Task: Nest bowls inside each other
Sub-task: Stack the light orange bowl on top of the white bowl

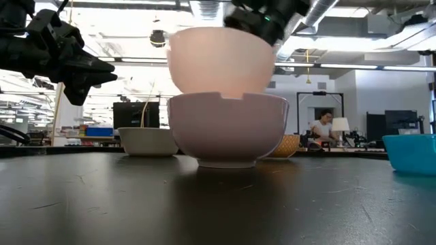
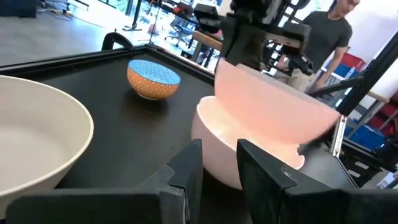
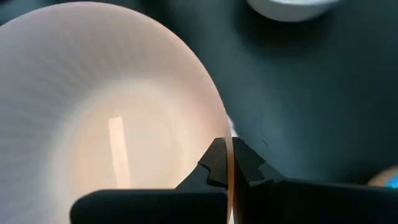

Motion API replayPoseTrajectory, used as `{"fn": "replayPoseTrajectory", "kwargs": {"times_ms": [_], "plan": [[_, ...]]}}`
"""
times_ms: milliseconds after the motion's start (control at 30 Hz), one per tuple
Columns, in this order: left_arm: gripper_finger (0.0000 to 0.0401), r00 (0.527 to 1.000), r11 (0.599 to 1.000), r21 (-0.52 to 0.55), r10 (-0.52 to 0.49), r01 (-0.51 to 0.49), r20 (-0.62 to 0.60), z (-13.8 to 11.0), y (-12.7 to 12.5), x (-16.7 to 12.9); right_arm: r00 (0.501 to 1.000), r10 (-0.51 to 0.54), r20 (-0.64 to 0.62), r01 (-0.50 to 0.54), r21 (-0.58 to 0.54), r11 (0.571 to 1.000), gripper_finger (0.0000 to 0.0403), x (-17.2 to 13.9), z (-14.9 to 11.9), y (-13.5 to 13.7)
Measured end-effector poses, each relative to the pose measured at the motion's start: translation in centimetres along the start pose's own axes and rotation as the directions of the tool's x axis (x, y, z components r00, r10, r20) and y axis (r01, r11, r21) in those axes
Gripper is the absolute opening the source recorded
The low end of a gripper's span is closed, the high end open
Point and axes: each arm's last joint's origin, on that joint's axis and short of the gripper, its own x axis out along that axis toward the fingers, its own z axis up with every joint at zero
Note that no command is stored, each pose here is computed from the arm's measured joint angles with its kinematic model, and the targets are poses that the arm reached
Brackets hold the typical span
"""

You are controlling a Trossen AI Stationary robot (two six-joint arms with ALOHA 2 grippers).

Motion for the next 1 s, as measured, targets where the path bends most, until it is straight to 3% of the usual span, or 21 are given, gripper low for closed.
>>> {"fn": "replayPoseTrajectory", "kwargs": {"times_ms": [233,833,1000], "plan": [[0.0088,1.000,1.000,0.000,0.016,-0.016,0.008,0.0,0.0,0.0,0.990,0.031,0.139,-0.037,0.040,0.999,0.0005,-0.9,-2.4,-1.3],[0.0088,0.999,0.999,-0.001,0.036,-0.036,0.020,0.1,0.1,0.0,0.998,-0.020,0.064,0.012,0.118,0.993,0.0006,2.7,-3.4,-1.7],[0.0088,0.999,0.999,0.001,0.038,-0.038,0.014,0.0,0.1,0.0,0.999,-0.019,0.035,0.015,0.117,0.993,0.0024,3.4,-3.8,-1.6]]}}
